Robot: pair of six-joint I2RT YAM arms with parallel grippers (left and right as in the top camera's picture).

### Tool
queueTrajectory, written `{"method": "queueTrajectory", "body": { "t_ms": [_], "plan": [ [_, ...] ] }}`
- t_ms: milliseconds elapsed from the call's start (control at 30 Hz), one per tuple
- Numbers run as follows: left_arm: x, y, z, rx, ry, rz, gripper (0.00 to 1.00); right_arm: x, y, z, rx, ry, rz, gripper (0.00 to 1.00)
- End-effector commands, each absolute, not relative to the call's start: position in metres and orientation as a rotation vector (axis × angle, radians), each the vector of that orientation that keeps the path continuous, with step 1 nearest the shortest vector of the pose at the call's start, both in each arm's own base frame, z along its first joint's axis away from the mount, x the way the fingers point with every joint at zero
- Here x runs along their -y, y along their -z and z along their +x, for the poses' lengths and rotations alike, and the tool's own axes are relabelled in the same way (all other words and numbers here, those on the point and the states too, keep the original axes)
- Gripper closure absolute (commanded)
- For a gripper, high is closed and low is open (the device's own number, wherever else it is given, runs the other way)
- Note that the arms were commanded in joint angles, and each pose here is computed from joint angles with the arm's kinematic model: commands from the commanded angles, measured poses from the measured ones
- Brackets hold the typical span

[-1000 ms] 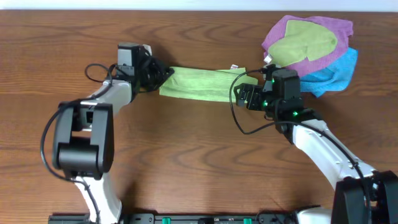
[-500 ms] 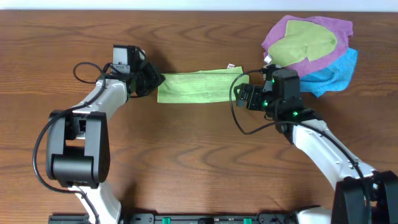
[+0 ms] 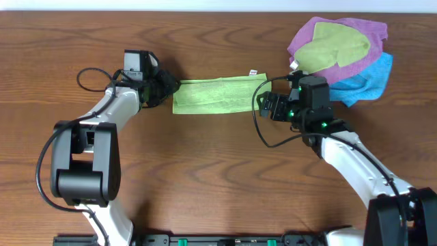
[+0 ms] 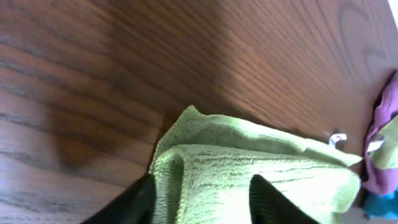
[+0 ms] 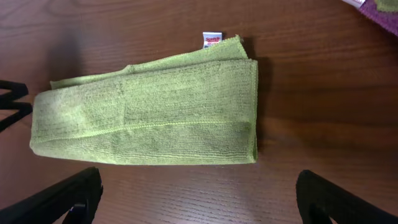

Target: Fold the cloth

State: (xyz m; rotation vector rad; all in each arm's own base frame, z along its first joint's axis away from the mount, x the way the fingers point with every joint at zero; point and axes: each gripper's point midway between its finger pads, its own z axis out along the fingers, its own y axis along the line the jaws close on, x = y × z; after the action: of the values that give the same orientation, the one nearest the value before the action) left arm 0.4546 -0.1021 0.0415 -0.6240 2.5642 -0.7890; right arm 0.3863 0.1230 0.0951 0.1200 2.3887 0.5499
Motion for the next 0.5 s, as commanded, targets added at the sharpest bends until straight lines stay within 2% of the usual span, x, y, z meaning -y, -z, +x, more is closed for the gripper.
{"method": "queueTrajectory", "body": {
  "t_ms": [0,100,200,233,367,433,467],
  "plan": [
    [0.094,-0.047,0.460,-2.543,0.762,-0.627,0.39,-0.125,-0.104,0.389,-2.367,-0.546,0.097,0.01],
    [0.090,-0.049,0.461,-2.534,0.769,-0.637,0.34,-0.125,-0.103,0.389,-2.369,-0.546,0.097,0.01],
    [0.090,-0.062,0.461,-2.515,0.819,-0.627,0.35,-0.125,-0.103,0.388,-2.372,-0.546,0.098,0.01],
    [0.092,-0.068,0.461,-2.506,0.844,-0.616,0.38,-0.125,-0.102,0.388,-2.373,-0.546,0.098,0.01],
    [0.093,-0.096,0.460,-2.459,0.881,-0.582,0.72,-0.124,-0.102,0.387,-2.378,-0.545,0.099,0.01],
    [0.092,-0.110,0.461,-2.428,0.873,-0.568,0.76,-0.125,-0.102,0.387,-2.378,-0.545,0.099,0.01],
    [0.091,-0.115,0.462,-2.416,0.860,-0.566,0.82,-0.125,-0.102,0.387,-2.378,-0.550,0.097,0.01]
  ]
}}
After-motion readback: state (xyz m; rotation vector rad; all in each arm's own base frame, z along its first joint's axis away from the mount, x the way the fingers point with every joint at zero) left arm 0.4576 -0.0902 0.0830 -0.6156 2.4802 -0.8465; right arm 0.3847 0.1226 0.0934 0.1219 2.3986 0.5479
